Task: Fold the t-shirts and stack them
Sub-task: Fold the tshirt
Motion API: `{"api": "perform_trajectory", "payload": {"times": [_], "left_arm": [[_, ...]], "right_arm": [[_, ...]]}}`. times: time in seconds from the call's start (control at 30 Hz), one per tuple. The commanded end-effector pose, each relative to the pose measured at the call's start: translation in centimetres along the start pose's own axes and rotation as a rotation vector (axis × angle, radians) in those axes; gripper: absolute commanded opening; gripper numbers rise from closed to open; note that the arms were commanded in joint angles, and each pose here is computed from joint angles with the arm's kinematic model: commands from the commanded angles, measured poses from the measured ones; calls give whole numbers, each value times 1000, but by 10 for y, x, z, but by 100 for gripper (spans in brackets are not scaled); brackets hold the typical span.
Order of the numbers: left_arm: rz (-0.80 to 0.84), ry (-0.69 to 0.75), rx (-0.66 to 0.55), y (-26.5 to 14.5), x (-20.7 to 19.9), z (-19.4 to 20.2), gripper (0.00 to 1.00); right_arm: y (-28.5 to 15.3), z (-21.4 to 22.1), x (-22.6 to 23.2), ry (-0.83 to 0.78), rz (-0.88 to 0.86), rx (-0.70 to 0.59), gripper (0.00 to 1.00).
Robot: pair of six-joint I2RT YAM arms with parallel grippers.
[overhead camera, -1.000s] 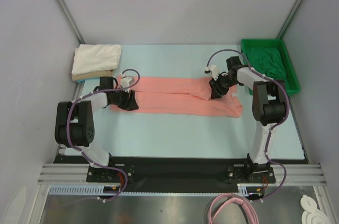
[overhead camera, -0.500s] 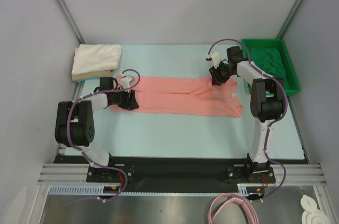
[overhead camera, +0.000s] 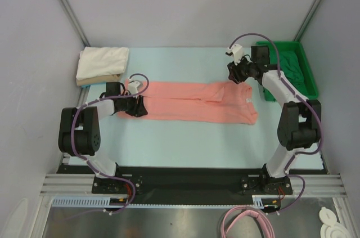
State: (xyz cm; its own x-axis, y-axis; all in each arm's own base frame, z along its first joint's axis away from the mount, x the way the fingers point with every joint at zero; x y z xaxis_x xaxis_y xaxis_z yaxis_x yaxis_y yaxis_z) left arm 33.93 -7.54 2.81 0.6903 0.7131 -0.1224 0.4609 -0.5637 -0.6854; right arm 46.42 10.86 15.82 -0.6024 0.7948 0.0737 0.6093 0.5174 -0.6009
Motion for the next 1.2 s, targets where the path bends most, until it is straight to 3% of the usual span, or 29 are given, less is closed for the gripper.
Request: {"api": "perform_trajectory", "payload": {"times": [0.0, 0.27, 0.57, 0.83, 1.03, 1.17], "left_arm": [[-4, -9, 49, 6, -1, 18, 52], [-3, -10, 52, 6, -1, 19, 52], [-6, -9, 49, 6, 0, 18, 52], [-5, -10, 52, 7, 0, 18, 52], [-6, -7, 49, 4, -1, 17, 52], [-90, 67, -9, -21, 4, -9, 55]], "right_arm": [[-12, 20, 22, -30, -35, 53, 43], [10, 93, 41, -5, -111, 241, 41], [34, 107, 41, 23, -143, 287, 41], [66, 90, 47, 25, -180, 297, 41], [59, 27, 39, 5, -121, 131, 42], [43, 1, 19, 13, -31, 37, 43]]}}
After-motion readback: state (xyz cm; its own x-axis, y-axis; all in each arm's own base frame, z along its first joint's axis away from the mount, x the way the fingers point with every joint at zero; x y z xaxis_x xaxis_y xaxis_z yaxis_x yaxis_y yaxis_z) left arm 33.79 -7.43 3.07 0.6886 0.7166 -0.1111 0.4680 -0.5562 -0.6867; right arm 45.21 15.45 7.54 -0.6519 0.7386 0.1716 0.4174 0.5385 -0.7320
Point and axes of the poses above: each gripper's point midway between its finger pads, its own y axis out along the fingers, its own x axis along the line the jaws close on, z = x × y, the point moved 1 cm from there along -y, back along the fingers, and after that the axes turned 14 degrees about y, right-handed, at the moved point
